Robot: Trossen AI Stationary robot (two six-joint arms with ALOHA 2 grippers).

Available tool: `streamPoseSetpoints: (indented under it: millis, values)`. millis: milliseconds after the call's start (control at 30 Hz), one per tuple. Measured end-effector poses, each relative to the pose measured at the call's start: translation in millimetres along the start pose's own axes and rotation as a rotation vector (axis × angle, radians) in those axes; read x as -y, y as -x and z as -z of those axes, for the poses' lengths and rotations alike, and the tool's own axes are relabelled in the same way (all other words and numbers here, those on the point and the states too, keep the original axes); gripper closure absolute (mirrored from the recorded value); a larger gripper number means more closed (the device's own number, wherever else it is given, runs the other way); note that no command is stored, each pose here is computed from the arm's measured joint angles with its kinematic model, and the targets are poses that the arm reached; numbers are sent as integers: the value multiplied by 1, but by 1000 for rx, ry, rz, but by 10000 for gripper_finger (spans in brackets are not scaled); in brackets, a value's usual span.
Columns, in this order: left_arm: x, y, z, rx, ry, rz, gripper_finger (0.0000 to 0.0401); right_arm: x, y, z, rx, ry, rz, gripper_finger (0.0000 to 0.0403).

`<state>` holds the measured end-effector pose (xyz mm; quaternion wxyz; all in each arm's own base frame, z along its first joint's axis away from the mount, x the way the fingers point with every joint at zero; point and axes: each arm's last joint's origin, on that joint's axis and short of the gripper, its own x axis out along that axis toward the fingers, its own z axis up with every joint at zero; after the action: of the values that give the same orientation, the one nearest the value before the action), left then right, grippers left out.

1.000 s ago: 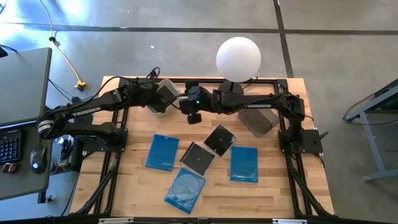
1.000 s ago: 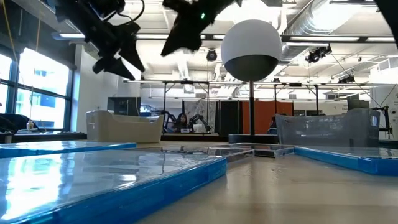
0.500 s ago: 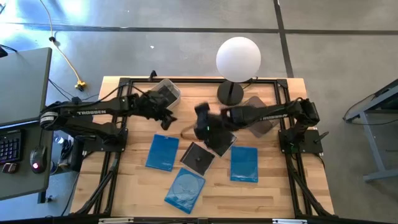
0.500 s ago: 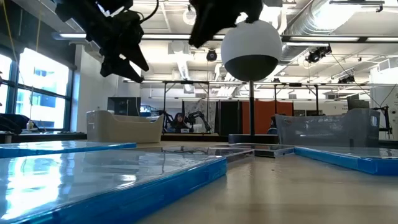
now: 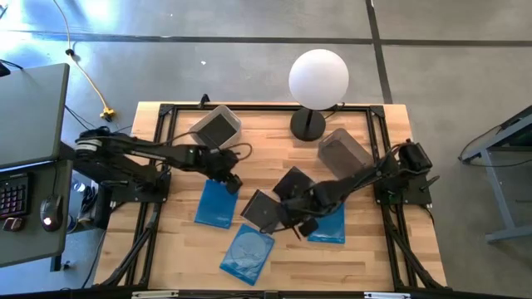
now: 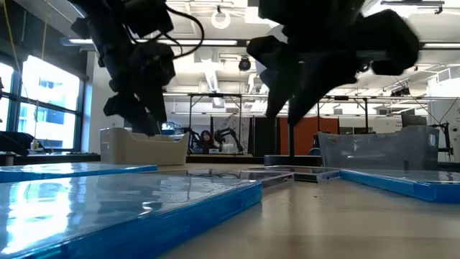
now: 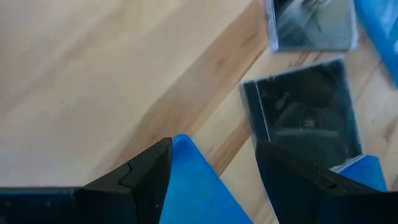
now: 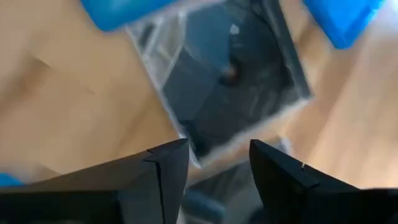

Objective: Pick & place jewel cases by type
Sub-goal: Put the left black CD case into the white bin

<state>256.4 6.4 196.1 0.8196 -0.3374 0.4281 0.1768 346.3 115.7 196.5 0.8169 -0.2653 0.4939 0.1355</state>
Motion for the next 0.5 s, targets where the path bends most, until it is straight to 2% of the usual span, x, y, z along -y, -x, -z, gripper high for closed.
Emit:
streamPoseSetpoints:
  millis: [167, 367, 500]
  values:
    - [12, -26, 7, -19, -17, 25, 171, -26, -2, -7, 95, 63, -13, 215]
    - [19, -60, 17, -41, 28, 35, 171, -47, -19, 4, 122, 110, 11, 200]
    - [18, -72, 18, -47, 76, 26, 171, -56, -30, 11, 174, 108, 33, 195]
